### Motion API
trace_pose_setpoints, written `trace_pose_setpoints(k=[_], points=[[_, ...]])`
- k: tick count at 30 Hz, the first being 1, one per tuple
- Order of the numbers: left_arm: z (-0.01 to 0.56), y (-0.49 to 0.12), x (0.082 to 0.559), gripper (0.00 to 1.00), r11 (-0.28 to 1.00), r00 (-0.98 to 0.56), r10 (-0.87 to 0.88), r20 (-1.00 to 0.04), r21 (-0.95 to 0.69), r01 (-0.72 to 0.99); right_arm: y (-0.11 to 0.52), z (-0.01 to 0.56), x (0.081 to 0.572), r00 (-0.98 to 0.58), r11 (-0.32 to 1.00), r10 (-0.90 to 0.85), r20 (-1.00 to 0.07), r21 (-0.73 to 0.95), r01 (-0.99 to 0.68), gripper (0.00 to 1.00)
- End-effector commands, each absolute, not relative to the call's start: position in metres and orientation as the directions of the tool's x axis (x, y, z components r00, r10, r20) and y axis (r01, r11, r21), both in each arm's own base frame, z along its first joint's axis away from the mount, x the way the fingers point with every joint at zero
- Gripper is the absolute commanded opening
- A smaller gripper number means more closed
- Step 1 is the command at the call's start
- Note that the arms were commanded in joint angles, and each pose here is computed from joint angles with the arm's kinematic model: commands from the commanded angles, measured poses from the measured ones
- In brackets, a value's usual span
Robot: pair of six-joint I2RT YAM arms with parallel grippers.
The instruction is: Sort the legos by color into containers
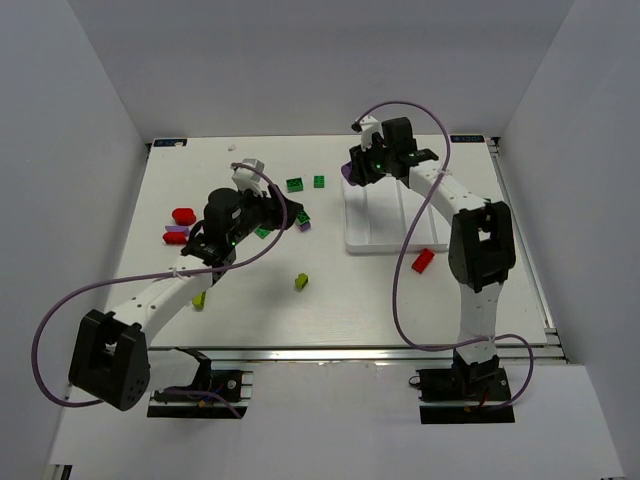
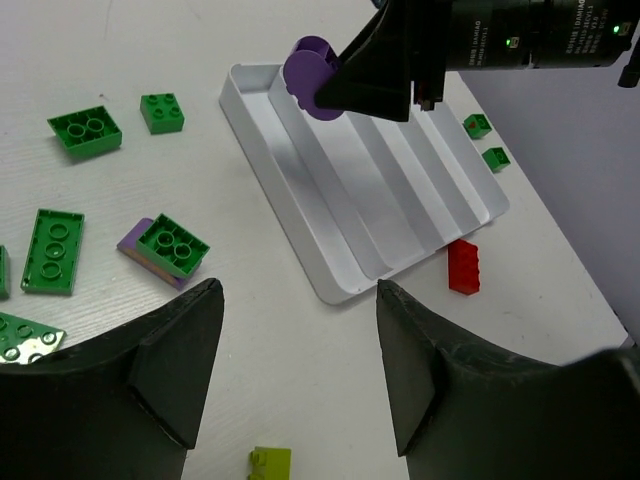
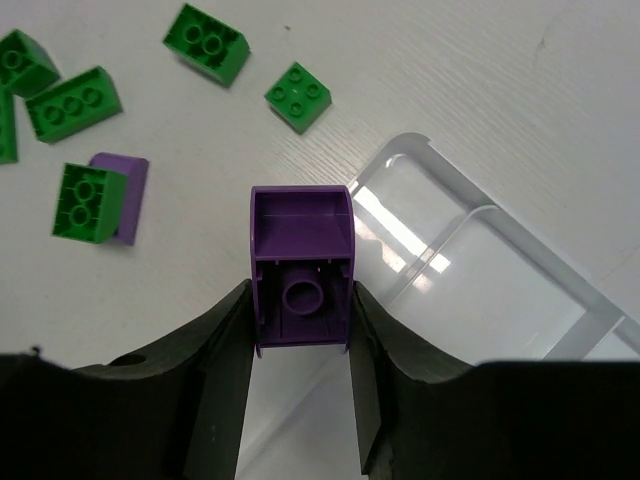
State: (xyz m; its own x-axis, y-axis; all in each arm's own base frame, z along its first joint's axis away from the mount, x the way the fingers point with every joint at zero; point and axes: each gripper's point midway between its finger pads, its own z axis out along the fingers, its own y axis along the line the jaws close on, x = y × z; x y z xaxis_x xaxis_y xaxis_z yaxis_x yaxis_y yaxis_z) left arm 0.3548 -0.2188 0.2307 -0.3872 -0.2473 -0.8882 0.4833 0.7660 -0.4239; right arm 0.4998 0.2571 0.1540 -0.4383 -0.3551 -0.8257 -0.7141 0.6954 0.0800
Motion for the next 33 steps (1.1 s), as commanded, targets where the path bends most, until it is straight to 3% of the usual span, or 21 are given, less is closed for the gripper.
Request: trace_pose_setpoints(k=[1, 12, 15, 16, 19, 21, 24, 28, 30, 33], points=[[0.228, -0.217, 0.353, 0.72, 0.773, -0.382, -0.240, -0.893, -0.413, 0.481, 0.253, 0.156, 0.522, -0.422, 0.740, -0.339, -0.841, 0.038, -0.671, 0.06], [0.240, -0.223, 0.338, 0.73, 0.717, -0.389, -0.289, -0.875, -0.467, 0.518, 0.245, 0.119, 0.535, -0.436, 0.765, -0.372, -0.820, -0.005, -0.643, 0.16], [0.238, -0.224, 0.338, 0.73, 0.711, -0.398, -0.291, -0.870, -0.475, 0.519, 0.245, 0.113, 0.538, -0.443, 0.765, -0.381, -0.812, -0.008, -0.643, 0.31], [0.237, -0.225, 0.338, 0.73, 0.711, -0.402, -0.289, -0.869, -0.476, 0.518, 0.245, 0.108, 0.538, -0.450, 0.765, -0.385, -0.806, -0.006, -0.644, 0.41], [0.235, -0.224, 0.339, 0.73, 0.715, -0.407, -0.285, -0.868, -0.476, 0.512, 0.245, 0.104, 0.538, -0.459, 0.764, -0.393, -0.797, -0.005, -0.645, 0.61], [0.234, -0.223, 0.339, 0.74, 0.720, -0.407, -0.282, -0.869, -0.472, 0.509, 0.243, 0.107, 0.537, -0.455, 0.766, -0.395, -0.798, -0.012, -0.643, 0.69], [0.233, -0.222, 0.339, 0.74, 0.726, -0.404, -0.277, -0.872, -0.465, 0.507, 0.241, 0.125, 0.535, -0.440, 0.764, -0.378, -0.815, -0.005, -0.645, 0.76], [0.231, -0.221, 0.340, 0.73, 0.734, -0.403, -0.269, -0.875, -0.457, 0.503, 0.234, 0.161, 0.526, -0.408, 0.755, -0.340, -0.847, 0.013, -0.656, 0.78], [0.231, -0.221, 0.339, 0.69, 0.733, -0.403, -0.267, -0.875, -0.456, 0.504, 0.228, 0.168, 0.516, -0.408, 0.744, -0.334, -0.850, 0.028, -0.668, 0.77], [0.230, -0.223, 0.338, 0.39, 0.724, -0.407, -0.261, -0.876, -0.456, 0.517, 0.221, 0.194, 0.496, -0.388, 0.711, -0.319, -0.865, 0.053, -0.701, 0.74]])
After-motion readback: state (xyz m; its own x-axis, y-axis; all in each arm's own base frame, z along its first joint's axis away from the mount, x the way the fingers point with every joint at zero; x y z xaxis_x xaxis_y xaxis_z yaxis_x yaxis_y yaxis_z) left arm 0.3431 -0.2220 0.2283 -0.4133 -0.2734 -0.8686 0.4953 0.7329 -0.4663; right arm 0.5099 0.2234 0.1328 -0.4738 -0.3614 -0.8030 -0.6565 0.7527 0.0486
